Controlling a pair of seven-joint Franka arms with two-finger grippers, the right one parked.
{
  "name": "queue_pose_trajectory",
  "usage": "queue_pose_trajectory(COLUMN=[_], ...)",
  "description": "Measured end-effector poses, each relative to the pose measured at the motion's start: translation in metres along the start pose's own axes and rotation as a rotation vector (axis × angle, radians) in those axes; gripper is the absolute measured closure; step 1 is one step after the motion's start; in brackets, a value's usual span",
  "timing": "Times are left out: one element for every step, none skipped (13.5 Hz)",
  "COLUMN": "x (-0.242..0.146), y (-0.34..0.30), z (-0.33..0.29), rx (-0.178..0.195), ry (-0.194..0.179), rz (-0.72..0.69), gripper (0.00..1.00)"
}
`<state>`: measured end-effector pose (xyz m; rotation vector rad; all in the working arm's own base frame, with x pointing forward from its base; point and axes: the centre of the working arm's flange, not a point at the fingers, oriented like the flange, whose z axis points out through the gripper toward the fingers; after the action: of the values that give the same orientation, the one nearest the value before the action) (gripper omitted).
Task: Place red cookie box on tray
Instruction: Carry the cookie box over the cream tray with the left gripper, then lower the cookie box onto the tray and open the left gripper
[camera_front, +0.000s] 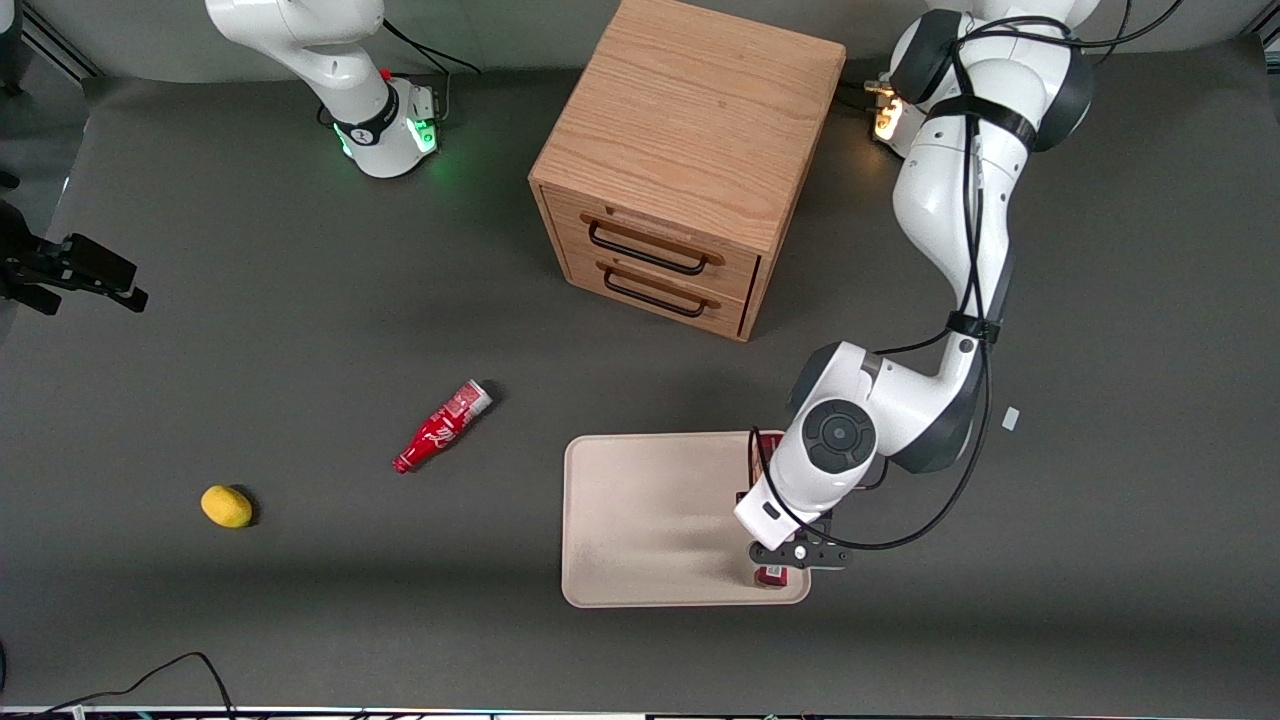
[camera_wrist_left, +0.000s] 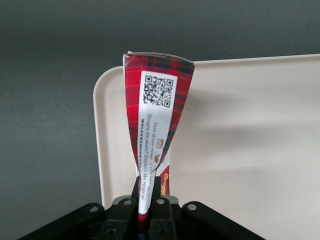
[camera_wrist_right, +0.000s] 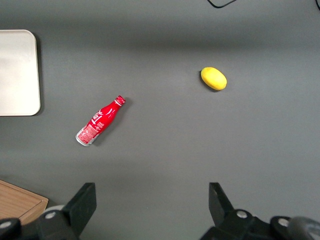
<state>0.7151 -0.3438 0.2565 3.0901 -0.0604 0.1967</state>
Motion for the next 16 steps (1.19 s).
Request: queue_pose_trajectory(x=[-0.002, -0.003, -0.003, -0.003, -0.003, -0.003, -0.003, -0.003, -0.002, -0.002, -0.002, -0.002, -0.002, -0.002, -0.002, -0.002], y=[0.002, 0.003, 0.005, 0.005, 0.005, 0.005, 0.005, 0.005, 0.005, 0.005, 0.005, 0.005, 0.005, 0.005, 0.005, 0.005], z=[0.005, 0.009, 0.012, 0.013, 0.014, 0.015, 0.015, 0.015, 0.015, 0.015, 0.015, 0.015, 0.015, 0.015, 0.015, 0.015], rx=[0.006, 0.008, 0.007, 0.005, 0.004, 0.004, 0.004, 0.005, 0.005, 0.005, 0.006, 0.006, 0.006, 0.006, 0.007, 0.007], ry=[0.002, 0.003, 0.006, 0.011, 0.015, 0.016, 0.018, 0.02, 0.021, 0.023, 0.023, 0.024, 0.024, 0.025, 0.025, 0.025], rz=[0.003, 0.003, 0.003, 0.002, 0.002, 0.003, 0.003, 0.003, 0.004, 0.004, 0.004, 0.004, 0.004, 0.004, 0.004, 0.004], gripper=[0.93, 0.93, 0.93, 0.88, 0.88, 0.81, 0.7, 0.6, 0.48, 0.38, 0.26, 0.17, 0.05, 0.0, 0.0, 0.0])
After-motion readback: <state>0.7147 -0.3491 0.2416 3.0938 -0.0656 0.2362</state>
